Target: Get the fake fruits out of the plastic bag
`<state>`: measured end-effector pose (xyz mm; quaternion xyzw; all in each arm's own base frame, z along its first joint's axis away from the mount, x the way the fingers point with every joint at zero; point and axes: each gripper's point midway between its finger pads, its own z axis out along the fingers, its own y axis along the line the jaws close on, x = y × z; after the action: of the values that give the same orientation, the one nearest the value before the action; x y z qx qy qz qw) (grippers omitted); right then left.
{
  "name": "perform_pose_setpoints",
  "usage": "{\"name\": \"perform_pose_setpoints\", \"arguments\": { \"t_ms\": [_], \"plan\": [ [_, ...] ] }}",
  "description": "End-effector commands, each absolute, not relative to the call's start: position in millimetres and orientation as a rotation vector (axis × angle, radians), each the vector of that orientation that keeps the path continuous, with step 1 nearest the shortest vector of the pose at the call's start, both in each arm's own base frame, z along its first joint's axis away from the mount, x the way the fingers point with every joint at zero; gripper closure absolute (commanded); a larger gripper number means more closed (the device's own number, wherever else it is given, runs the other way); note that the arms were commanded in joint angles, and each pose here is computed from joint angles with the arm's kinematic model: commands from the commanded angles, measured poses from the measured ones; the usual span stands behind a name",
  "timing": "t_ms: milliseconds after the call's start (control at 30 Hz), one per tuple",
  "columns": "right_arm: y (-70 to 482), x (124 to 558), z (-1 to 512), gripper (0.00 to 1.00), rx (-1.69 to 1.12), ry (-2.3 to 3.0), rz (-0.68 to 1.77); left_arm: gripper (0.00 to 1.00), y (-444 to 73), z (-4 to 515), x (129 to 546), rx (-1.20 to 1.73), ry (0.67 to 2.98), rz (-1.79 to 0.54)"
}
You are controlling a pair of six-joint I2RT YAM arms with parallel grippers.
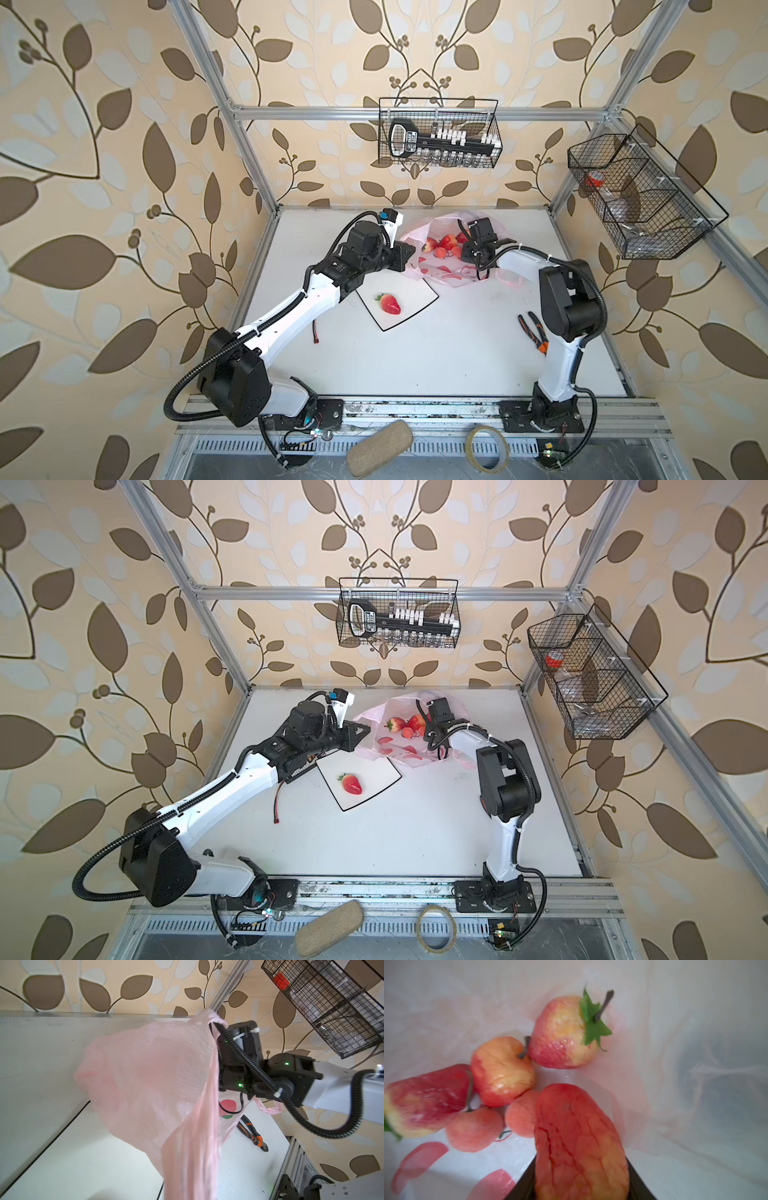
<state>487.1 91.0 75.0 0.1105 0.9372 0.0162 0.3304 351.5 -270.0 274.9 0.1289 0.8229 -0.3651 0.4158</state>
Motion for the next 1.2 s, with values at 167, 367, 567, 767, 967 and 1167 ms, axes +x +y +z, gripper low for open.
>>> {"name": "perform_pose_setpoints", "arguments": {
  "t_ms": [167,367,567,767,967,1167],
  "plan": [
    [133,468,112,0.59,0.106,2.408,0.335,1.0,-265,282,364,0.265,2.019,-0.91],
    [167,445,125,0.58,-0.065,2.389,0.522,1.0,-264,282,366,0.254,2.014,-0.9],
    [171,422,104,0.57,-0.125,2.442,0.482,1.0,-262,283,369,0.239,2.008,-0.885],
    [159,403,58,0.56,-0.091,2.576,0.287,1.0,-261,281,367,0.249,2.016,-0.878],
    [165,403,54,0.46,-0.09,2.582,0.265,1.0,-260,278,364,0.264,2.024,-0.872],
    [162,411,77,0.31,-0.14,2.523,0.224,1.0,-261,279,364,0.268,2.024,-0.877]
  ]
}}
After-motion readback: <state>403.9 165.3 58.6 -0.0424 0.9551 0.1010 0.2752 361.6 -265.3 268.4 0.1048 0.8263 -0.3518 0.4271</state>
